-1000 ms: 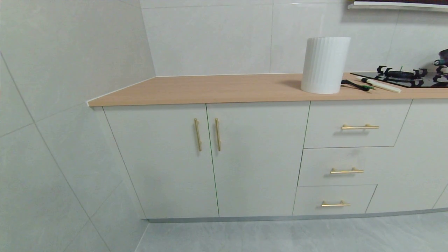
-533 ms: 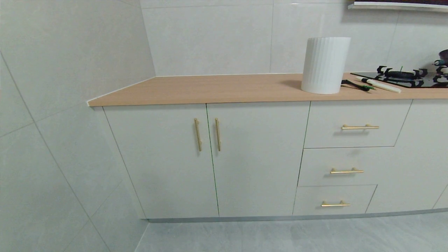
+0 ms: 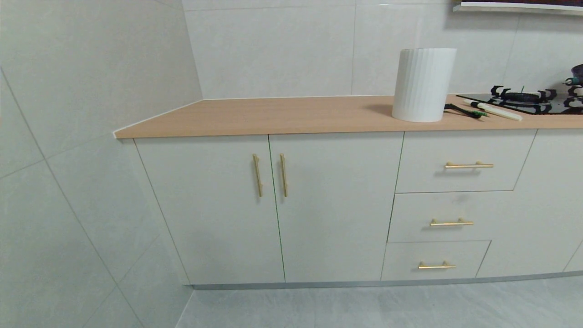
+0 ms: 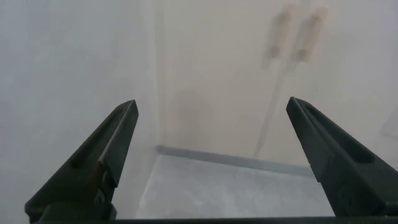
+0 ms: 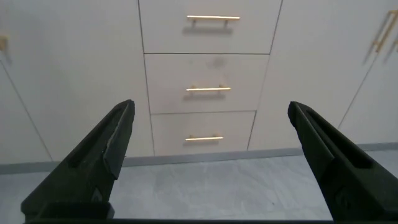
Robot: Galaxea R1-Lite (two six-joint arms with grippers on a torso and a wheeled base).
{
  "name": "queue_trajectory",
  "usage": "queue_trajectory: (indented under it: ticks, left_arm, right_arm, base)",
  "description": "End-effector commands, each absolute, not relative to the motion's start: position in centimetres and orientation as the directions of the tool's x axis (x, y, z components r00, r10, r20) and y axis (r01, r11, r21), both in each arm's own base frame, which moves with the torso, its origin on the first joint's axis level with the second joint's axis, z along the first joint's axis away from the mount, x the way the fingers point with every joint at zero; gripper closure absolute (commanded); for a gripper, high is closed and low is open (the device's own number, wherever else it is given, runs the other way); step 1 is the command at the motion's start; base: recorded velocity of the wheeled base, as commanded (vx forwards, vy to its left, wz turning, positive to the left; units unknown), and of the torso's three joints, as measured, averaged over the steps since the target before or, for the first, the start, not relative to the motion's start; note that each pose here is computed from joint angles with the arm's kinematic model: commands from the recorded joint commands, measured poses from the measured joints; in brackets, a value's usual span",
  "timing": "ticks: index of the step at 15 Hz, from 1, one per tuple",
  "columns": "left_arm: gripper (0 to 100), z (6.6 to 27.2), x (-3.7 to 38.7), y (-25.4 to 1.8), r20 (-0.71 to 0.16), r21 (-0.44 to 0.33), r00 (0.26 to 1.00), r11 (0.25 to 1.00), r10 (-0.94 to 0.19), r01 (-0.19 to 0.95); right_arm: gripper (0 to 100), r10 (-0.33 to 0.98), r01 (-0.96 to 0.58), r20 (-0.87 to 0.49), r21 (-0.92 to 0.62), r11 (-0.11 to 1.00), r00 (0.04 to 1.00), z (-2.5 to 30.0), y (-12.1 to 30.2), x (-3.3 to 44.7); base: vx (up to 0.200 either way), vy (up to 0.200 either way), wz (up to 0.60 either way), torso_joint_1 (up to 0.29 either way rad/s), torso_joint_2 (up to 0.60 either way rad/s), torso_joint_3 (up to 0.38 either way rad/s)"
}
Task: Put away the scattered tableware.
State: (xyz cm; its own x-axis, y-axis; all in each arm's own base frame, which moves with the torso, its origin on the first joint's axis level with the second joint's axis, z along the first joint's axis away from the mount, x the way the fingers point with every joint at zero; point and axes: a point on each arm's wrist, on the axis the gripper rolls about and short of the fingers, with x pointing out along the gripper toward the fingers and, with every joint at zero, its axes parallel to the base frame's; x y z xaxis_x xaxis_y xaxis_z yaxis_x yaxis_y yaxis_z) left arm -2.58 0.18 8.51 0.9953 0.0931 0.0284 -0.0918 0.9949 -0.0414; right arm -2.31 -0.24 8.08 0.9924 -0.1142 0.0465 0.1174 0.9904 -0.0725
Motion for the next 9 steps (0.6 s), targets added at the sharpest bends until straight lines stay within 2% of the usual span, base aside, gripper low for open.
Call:
queue_trajectory:
  ticks: [1,3,5,7,9]
  left_arm:
    - [0,7.56,-2.28,0.04,0.002,0.020,1.000,0.999,0.029,-0.029]
    - [0,7.52,-2.28,-0.04,-0.003,0.031,1.000,1.000,-0.008,0.008]
    - [0,7.52,-2.28,-0.04,-0.003,0.025,1.000,1.000,-0.006,0.006]
    - [0,7.52,-2.28,-0.04,-0.003,0.018,1.000,1.000,-0.008,0.008]
    - [0,7.53,-2.28,-0.04,-0.002,0.018,1.000,1.000,-0.008,0.008]
  right_arm:
    - [0,-0.026,0.029,0.040,-0.069,0.997,0.999,7.98,-0.05,-2.28]
    - [0,0.069,-0.066,0.038,-0.067,0.996,0.997,7.98,0.16,-2.27]
    - [0,0.093,-0.091,0.032,-0.070,0.993,0.995,7.95,0.22,-2.25]
    - [0,0.077,-0.078,-0.044,-0.033,0.996,0.996,7.58,0.22,-2.02]
    - [0,0.034,-0.034,-0.009,0.011,0.999,0.999,7.47,0.10,-2.27]
  base:
    - [0.000,0.000,0.00,0.000,0.00,0.000]
    - [0.000,0.000,0.00,0.000,0.00,0.000]
    - [0.000,0.000,0.00,0.000,0.00,0.000]
    - [0.000,0.000,0.00,0.000,0.00,0.000]
    - [0.000,0.000,0.00,0.000,0.00,0.000]
